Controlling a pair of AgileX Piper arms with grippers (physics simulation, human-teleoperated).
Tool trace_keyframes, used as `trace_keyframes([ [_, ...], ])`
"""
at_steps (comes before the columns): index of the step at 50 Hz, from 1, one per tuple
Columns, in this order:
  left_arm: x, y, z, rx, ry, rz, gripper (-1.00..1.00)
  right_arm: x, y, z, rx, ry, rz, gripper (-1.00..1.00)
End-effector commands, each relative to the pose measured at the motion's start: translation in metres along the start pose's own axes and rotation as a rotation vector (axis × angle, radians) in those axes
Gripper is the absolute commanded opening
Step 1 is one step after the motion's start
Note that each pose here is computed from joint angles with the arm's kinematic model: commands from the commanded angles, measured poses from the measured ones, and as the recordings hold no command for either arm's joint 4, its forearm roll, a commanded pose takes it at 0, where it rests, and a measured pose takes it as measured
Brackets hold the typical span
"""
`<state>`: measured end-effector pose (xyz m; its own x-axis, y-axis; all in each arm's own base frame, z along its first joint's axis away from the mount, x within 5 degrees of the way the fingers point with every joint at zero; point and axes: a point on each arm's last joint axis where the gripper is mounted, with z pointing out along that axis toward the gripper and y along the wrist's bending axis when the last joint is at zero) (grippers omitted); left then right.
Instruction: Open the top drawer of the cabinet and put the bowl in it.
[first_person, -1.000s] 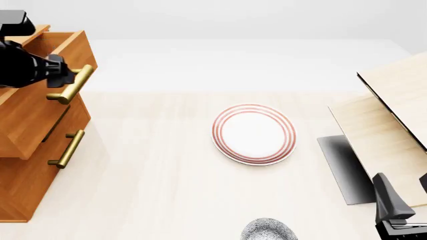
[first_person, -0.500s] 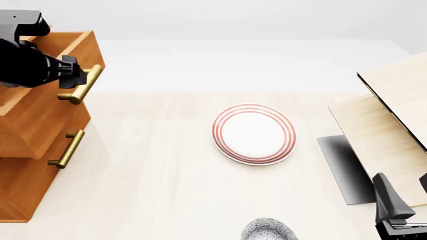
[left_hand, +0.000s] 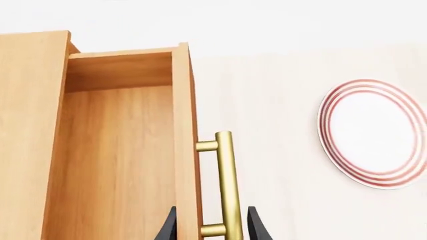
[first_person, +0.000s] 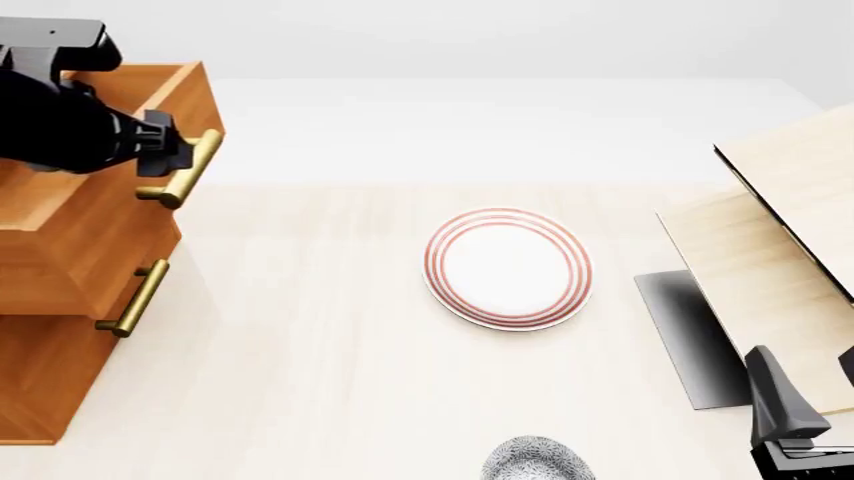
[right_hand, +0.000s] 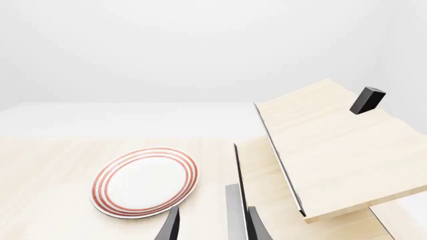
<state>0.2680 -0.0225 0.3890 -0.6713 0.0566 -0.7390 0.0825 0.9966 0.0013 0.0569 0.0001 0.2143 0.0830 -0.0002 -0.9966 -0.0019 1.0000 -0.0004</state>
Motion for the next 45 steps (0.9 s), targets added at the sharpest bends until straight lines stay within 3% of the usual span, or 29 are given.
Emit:
trace_keyframes([
  [1, -0.002, -0.008, -0.002, 0.024, -0.004, 0.016, 1.0, 0.0, 0.0, 0.0, 0.0, -0.001, 0.0, 1.0],
  [45, -0.009, -0.037, 0.003, 0.1, -0.01, 0.1, 1.0, 0.0, 0.0, 0.0, 0.0, -0.001, 0.0, 1.0],
])
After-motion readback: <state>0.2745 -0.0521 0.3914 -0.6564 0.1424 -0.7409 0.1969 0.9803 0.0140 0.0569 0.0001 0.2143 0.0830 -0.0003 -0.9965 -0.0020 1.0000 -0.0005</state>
